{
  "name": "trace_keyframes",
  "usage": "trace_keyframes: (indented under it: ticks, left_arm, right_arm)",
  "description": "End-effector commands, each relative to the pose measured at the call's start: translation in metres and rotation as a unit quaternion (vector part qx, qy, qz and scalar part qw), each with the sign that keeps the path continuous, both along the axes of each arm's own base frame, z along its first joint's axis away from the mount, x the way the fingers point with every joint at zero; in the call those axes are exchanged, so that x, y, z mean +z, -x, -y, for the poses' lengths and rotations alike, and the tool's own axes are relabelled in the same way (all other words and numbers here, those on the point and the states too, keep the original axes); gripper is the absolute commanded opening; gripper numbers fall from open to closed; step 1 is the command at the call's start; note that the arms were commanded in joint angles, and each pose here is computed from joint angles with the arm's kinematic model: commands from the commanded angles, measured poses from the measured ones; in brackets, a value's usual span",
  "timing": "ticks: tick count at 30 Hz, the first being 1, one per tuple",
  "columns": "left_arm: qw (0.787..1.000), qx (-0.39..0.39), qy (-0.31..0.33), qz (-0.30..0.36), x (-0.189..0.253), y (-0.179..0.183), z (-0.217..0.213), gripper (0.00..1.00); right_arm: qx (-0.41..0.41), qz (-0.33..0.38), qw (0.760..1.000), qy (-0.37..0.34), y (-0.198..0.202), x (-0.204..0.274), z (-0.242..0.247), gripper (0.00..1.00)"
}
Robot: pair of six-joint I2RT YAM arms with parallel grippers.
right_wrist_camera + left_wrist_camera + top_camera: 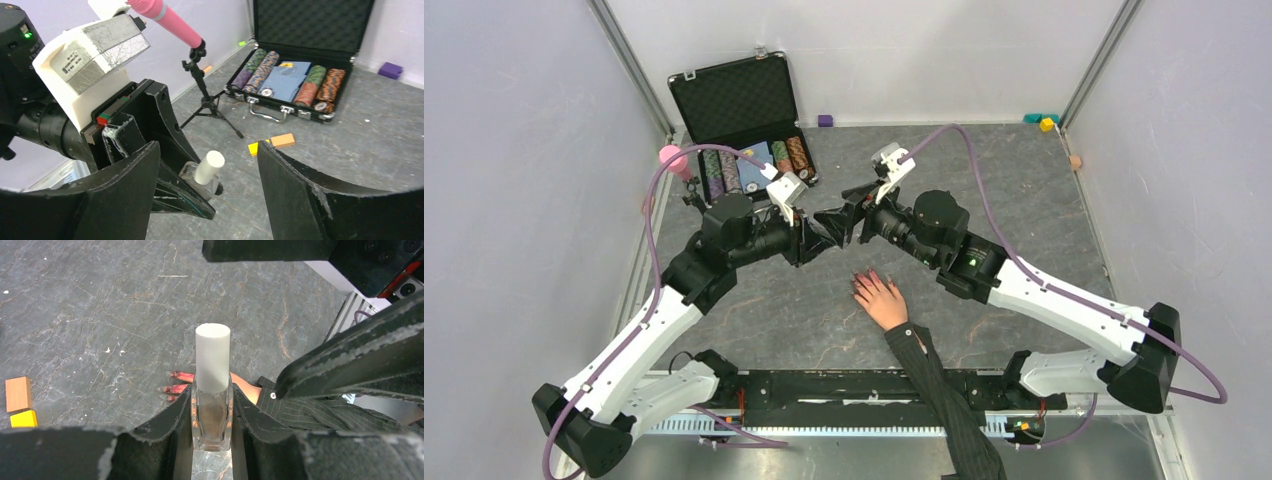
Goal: Paint the nails
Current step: Unscrew the nail polish bottle.
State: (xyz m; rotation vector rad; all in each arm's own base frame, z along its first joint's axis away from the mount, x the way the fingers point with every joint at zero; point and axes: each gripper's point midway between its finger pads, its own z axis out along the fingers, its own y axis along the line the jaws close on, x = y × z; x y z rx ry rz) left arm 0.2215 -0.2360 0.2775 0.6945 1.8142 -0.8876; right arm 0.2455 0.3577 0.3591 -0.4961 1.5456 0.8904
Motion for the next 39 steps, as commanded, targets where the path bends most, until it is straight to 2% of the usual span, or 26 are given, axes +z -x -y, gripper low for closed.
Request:
trace_keyframes:
  ticks: [1, 6, 11, 27, 35, 39]
  left_arm:
    - [0.999, -0.007, 0.012, 0.051, 0.029, 0.000, 0.000, 0.02]
    - [0.999, -0.008, 0.013, 0.052, 0.029, 0.001, 0.000, 0.02]
    - [0.999, -0.011, 0.013, 0.051, 0.029, 0.001, 0.001, 0.02]
    - [0.999, -0.011, 0.014, 0.048, 0.029, 0.001, 0.001, 0.02]
    - [0.998, -0.023, 0.026, 0.051, 0.034, 0.006, 0.003, 0.02]
    - [0.998, -0.029, 0.031, 0.051, 0.036, 0.008, 0.005, 0.02]
  right_arm:
    - [0.043, -0.012, 0.998, -0.036, 0.004, 0.022, -0.015, 0.74]
    - [0.044, -0.045, 0.997, -0.042, -0.003, 0.009, -0.014, 0.68]
    - [0.053, -0.059, 0.996, -0.047, -0.004, 0.005, -0.017, 0.67]
    - [0.080, -0.076, 0.992, -0.053, -0.001, -0.003, -0.027, 0.48]
    - [0.073, -0.070, 0.994, -0.043, -0.005, -0.009, -0.025, 0.27]
    - [0.075, -0.062, 0.994, -0.043, -0.005, -0.007, -0.022, 0.03]
